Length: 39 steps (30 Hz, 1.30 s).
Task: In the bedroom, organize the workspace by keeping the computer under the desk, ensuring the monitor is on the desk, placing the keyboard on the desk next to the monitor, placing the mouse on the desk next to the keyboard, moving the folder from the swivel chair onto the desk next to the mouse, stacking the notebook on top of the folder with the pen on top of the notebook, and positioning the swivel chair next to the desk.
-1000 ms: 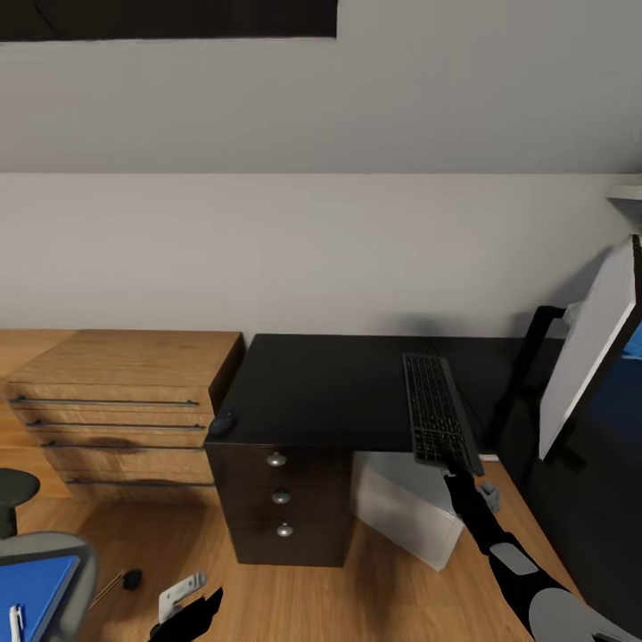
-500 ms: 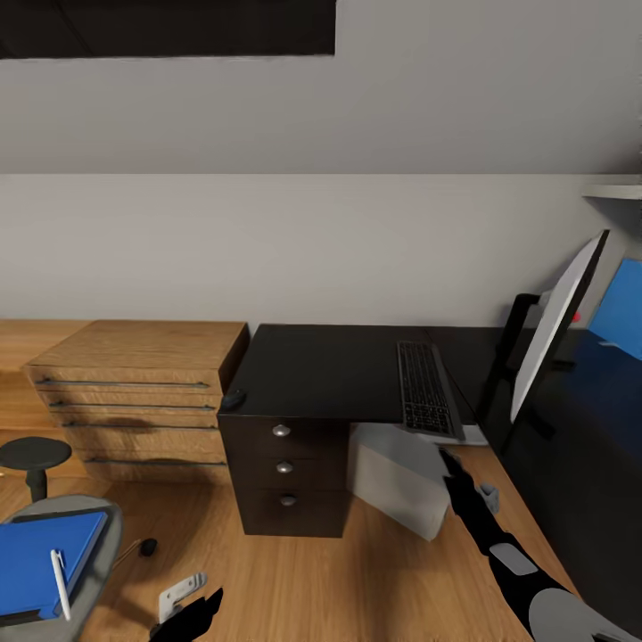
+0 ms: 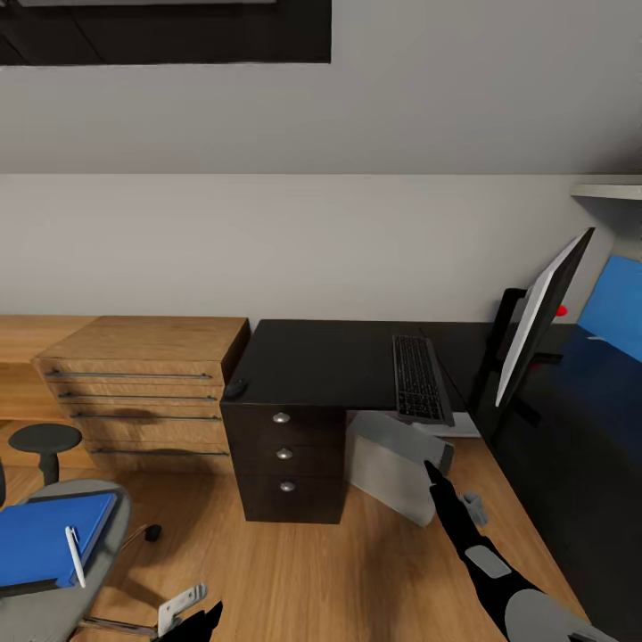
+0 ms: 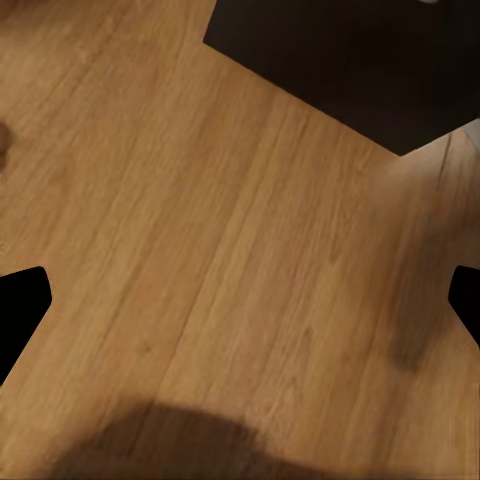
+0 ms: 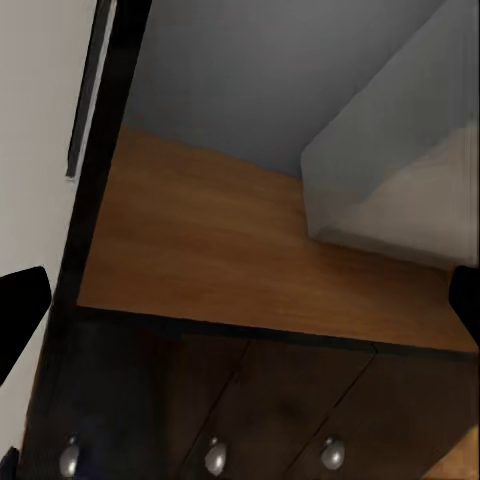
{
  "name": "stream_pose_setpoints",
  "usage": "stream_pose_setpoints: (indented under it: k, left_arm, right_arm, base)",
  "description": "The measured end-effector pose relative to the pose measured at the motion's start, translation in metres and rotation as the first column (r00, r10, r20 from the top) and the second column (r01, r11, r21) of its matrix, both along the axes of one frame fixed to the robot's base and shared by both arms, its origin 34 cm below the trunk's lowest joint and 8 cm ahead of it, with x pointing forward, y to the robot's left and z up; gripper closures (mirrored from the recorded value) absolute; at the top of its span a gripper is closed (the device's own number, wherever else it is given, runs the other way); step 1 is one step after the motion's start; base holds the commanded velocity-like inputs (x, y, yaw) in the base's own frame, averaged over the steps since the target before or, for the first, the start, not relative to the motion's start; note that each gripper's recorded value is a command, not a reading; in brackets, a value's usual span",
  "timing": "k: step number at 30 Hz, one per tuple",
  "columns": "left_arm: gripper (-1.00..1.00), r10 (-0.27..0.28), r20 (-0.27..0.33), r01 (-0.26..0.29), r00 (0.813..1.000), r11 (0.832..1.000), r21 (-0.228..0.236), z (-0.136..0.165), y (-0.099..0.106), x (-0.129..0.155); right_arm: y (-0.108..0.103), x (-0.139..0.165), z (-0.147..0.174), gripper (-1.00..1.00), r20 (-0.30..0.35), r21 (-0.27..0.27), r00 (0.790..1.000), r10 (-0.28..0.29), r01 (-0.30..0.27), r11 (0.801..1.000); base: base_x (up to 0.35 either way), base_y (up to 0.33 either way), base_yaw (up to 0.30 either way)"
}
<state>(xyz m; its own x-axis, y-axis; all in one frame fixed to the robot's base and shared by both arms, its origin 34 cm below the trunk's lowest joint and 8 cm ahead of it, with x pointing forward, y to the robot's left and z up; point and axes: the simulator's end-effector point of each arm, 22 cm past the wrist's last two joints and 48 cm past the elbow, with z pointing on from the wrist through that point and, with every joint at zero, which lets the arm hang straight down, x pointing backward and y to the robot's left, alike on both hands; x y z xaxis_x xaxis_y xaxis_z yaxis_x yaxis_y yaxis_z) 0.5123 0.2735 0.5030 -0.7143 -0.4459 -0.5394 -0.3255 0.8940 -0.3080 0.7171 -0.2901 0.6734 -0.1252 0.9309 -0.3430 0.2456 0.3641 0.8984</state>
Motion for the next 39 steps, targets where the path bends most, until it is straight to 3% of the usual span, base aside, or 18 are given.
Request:
stream_pose_setpoints:
  k: [2,8,11,14,15,17,18,20,21,24,28,33,39]
  left_arm:
    - [-1.00,0.000,-0.002,0.000,1.000,1.000,0.000,0.000,0.000,-0.001]
    - [-1.00,0.009,-0.004,-0.009,1.000,1.000,-0.001,-0.001,0.003,-0.002]
    - [-1.00,0.014,-0.005,-0.014,1.000,1.000,0.001,-0.001,0.005,-0.002]
    - [-1.00,0.018,-0.013,-0.018,1.000,1.000,0.004,-0.001,0.007,-0.004]
    - [-1.00,0.020,-0.024,-0.020,1.000,1.000,0.005,-0.002,0.008,-0.008]
    - [-1.00,0.022,-0.038,-0.021,0.999,1.000,0.007,-0.002,0.009,-0.014]
    - [-1.00,0.022,-0.049,-0.022,0.999,1.000,0.007,-0.004,0.008,-0.018]
    - [-1.00,0.022,-0.057,-0.022,0.998,1.000,0.007,-0.002,0.008,-0.022]
    - [-1.00,0.022,-0.062,-0.022,0.998,1.000,0.007,-0.002,0.007,-0.023]
    - [-1.00,0.024,-0.057,-0.023,0.998,1.000,0.013,0.003,0.008,-0.024]
    - [-1.00,0.033,-0.036,-0.032,0.999,0.999,0.037,0.009,0.013,-0.027]
    - [-1.00,0.047,0.010,-0.047,0.999,0.996,0.078,0.018,0.018,-0.031]
    - [-1.00,0.054,0.011,-0.055,0.998,0.993,0.104,0.022,0.018,-0.048]
  right_arm:
    - [0.010,-0.011,-0.017,-1.00,-0.044,-0.079,0.999,0.015,-0.018,0.997]
    - [0.016,-0.041,-0.052,-1.00,-0.138,-0.203,0.990,0.026,-0.054,0.978]
    - [0.013,-0.053,-0.066,-1.00,-0.192,-0.262,0.981,0.024,-0.075,0.962]
    - [0.017,-0.070,-0.081,-1.00,-0.247,-0.325,0.967,0.066,-0.147,0.934]
    - [0.022,-0.078,-0.086,-1.00,-0.270,-0.359,0.957,0.105,-0.201,0.912]
    - [0.028,-0.084,-0.088,-1.00,-0.288,-0.392,0.946,0.147,-0.256,0.884]
    - [0.034,-0.090,-0.090,-1.00,-0.299,-0.426,0.937,0.183,-0.303,0.852]
    - [0.036,-0.095,-0.089,-1.00,-0.305,-0.466,0.930,0.207,-0.335,0.819]
    - [0.035,-0.098,-0.087,-1.00,-0.303,-0.509,0.929,0.214,-0.347,0.788]
    - [0.027,-0.106,-0.084,-1.00,-0.298,-0.575,0.935,0.194,-0.338,0.745]
    - [0.017,-0.119,-0.086,-1.00,-0.326,-0.610,0.934,0.145,-0.325,0.723]
    - [0.014,-0.136,-0.089,-1.00,-0.359,-0.622,0.927,0.104,-0.321,0.714]
    - [0.008,-0.146,-0.084,-1.00,-0.374,-0.628,0.923,0.092,-0.325,0.707]
  base:
    - [-0.007,-0.002,0.000]
    - [-0.003,-0.001,0.000]
    - [0.000,0.000,0.000]
    - [0.000,0.000,0.000]
    - [0.000,0.000,0.000]
    - [0.000,0.000,0.000]
    - [0.000,0.000,0.000]
    - [0.000,0.000,0.000]
    - [0.000,0.000,0.000]
    - [0.000,0.000,0.000]
    - [0.000,0.000,0.000]
    - [0.000,0.000,0.000]
    - [0.000,0.000,0.000]
